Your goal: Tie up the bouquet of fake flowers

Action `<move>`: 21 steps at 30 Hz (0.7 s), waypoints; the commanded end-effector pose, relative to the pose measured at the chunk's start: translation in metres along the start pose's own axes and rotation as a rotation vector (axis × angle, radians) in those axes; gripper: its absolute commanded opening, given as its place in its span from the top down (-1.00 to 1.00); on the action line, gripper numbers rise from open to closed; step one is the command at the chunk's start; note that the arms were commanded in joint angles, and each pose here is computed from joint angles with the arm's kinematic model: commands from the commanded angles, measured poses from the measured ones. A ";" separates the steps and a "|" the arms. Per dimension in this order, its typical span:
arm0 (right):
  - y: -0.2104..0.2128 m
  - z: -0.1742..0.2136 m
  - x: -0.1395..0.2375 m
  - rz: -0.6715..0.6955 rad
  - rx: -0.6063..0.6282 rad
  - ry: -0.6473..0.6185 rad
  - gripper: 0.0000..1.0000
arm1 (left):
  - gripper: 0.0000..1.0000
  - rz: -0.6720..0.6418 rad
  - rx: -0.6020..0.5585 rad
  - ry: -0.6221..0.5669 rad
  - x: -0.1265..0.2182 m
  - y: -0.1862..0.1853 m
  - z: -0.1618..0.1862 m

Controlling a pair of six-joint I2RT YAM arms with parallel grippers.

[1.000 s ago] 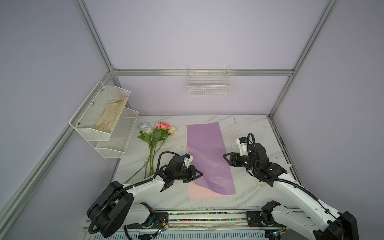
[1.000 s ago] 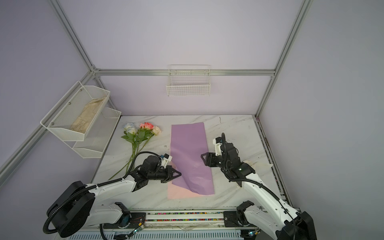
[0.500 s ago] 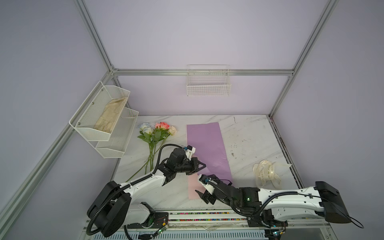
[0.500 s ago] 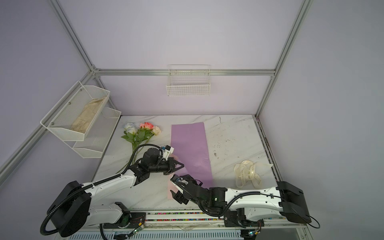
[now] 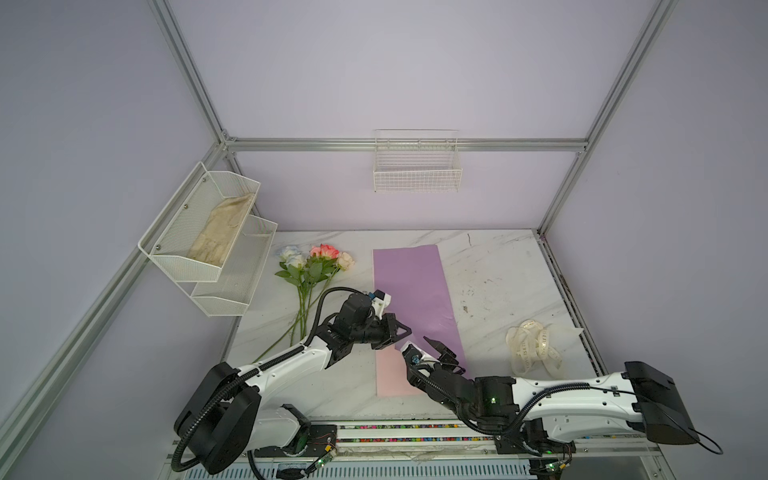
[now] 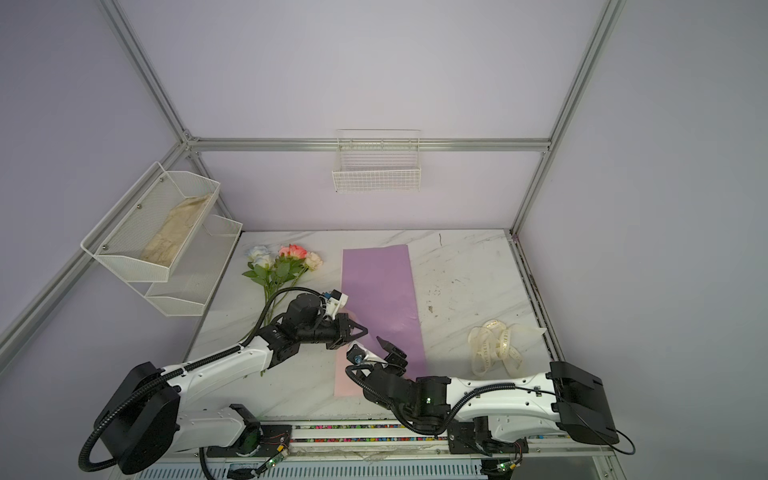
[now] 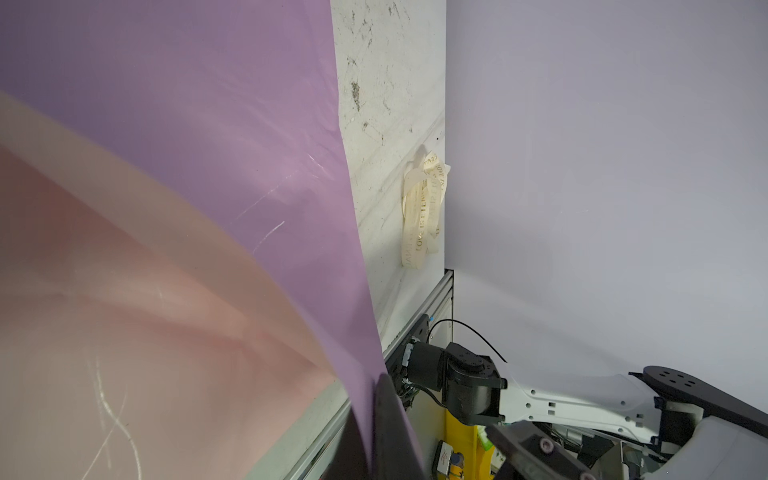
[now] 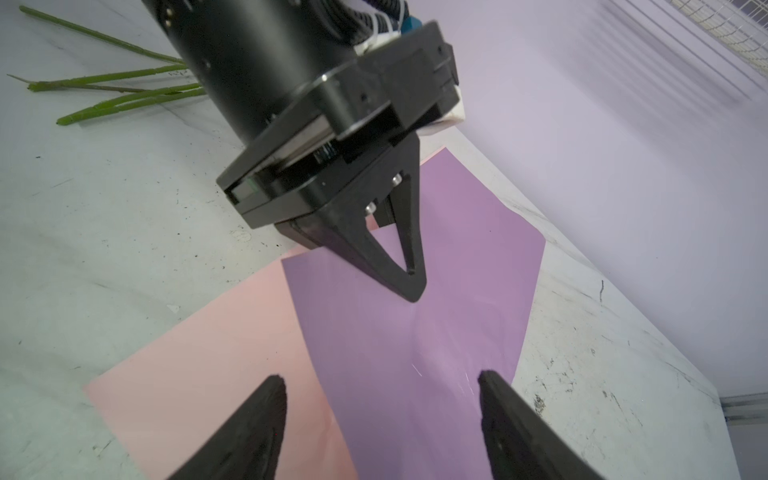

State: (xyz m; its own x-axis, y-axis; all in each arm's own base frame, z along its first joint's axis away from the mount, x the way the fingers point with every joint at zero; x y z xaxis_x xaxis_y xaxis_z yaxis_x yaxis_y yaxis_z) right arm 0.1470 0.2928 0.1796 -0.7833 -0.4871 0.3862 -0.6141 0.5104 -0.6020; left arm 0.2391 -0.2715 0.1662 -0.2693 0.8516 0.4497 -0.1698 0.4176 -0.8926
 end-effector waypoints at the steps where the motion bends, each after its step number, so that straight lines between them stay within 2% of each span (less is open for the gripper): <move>1: 0.011 0.007 0.000 -0.044 0.084 0.012 -0.45 | 0.90 0.099 -0.085 -0.028 0.010 -0.049 -0.010; 5: 0.017 0.011 -0.006 -0.042 0.120 0.034 -0.40 | 0.90 0.105 -0.091 -0.029 0.012 -0.053 -0.010; 8: 0.010 0.011 -0.009 0.015 0.119 0.043 -0.26 | 0.90 0.105 -0.090 -0.028 0.012 -0.054 -0.009; 13: -0.002 0.009 -0.009 0.064 0.082 0.037 0.22 | 0.88 0.106 -0.091 -0.027 0.012 -0.055 -0.009; 15: -0.003 0.009 -0.009 0.064 0.093 0.035 0.53 | 0.78 0.115 -0.119 -0.017 0.014 -0.060 -0.008; 17: -0.008 0.006 -0.009 0.087 0.092 0.029 0.74 | 0.71 0.103 -0.151 -0.024 0.018 -0.064 -0.009; 18: -0.011 0.003 -0.009 0.098 0.084 0.020 0.89 | 0.61 0.092 -0.173 -0.035 0.020 -0.067 -0.011; 19: -0.013 0.001 -0.009 0.107 0.079 0.015 0.98 | 0.42 0.078 -0.187 -0.048 0.024 -0.069 -0.013; 20: -0.016 0.000 -0.009 0.117 0.069 0.012 1.00 | 0.01 0.056 -0.210 -0.077 0.029 -0.072 -0.017; 21: -0.020 0.000 -0.009 0.127 0.056 0.011 1.00 | -0.02 0.026 -0.226 -0.107 0.036 -0.072 -0.021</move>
State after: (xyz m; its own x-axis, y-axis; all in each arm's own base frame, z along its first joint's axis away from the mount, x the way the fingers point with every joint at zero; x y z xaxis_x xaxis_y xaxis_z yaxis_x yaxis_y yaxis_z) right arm 0.1591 0.2913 0.1713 -0.8258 -0.4259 0.3697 -0.5506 0.4666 -0.6922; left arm 0.2449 -0.2702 0.1824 -0.2721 0.8344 0.4793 -0.1168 0.4658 -0.8771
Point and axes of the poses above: each gripper's point midway between its finger pads, its own x axis back along the fingers, its own y axis along the line the jaws close on, z = x × y, the point moved 2 cm from there along x, back along the fingers, and after that the axes turned 14 degrees about x, right-handed, at the moved point
